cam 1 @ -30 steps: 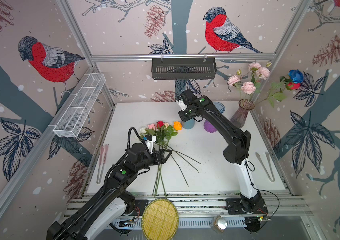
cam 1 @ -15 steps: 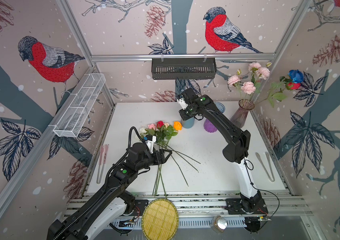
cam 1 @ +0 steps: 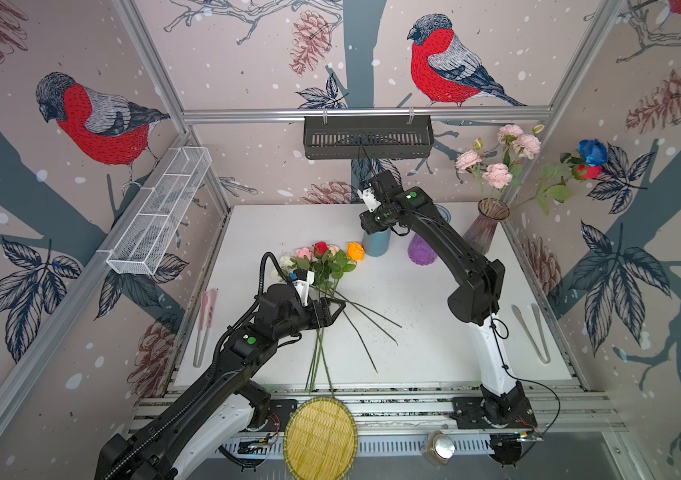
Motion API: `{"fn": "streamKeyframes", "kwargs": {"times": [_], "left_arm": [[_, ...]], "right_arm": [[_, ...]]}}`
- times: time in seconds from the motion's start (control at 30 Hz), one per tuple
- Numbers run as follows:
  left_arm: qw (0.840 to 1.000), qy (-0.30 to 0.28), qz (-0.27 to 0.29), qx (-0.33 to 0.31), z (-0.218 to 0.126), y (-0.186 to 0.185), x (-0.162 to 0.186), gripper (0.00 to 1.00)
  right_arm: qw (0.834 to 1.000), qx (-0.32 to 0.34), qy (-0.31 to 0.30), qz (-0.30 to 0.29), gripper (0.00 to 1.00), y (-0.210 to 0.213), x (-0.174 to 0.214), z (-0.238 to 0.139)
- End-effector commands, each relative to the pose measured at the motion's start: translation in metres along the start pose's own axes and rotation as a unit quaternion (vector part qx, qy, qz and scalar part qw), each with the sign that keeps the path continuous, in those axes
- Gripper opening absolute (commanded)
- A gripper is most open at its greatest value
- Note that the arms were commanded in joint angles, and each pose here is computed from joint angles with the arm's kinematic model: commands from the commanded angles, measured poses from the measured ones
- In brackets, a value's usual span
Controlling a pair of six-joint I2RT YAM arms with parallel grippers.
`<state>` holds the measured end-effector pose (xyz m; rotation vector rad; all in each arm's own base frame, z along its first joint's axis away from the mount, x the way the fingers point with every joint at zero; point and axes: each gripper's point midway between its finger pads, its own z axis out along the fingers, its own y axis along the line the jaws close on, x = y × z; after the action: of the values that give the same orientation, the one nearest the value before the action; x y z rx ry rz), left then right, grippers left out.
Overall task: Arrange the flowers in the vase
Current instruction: 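Set the teal vase upright beside the purple vase and open the right gripper, then move the right gripper to the purple-blue glass vase and grasp its rim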
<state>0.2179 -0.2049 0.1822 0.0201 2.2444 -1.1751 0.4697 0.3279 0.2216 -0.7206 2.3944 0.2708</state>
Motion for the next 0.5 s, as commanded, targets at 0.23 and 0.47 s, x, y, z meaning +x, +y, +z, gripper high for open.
{"fn": "streamKeyframes", "kwargs": {"times": [0.23, 0.47], "left_arm": [[1.0, -0.018, 0.008, 0.01, 0.0, -0.011, -0.015, 0.77], [1.0, -0.019, 0.002, 0.009, 0.001, -0.01, -0.016, 0.77]], "right_arm": [[0.999, -0.004, -0.047, -0.001, 0.63, -0.011, -0.023, -0.022], [0.998, -0.011, -0.055, 0.002, 0.63, -0.015, -0.027, -0.027]]}}
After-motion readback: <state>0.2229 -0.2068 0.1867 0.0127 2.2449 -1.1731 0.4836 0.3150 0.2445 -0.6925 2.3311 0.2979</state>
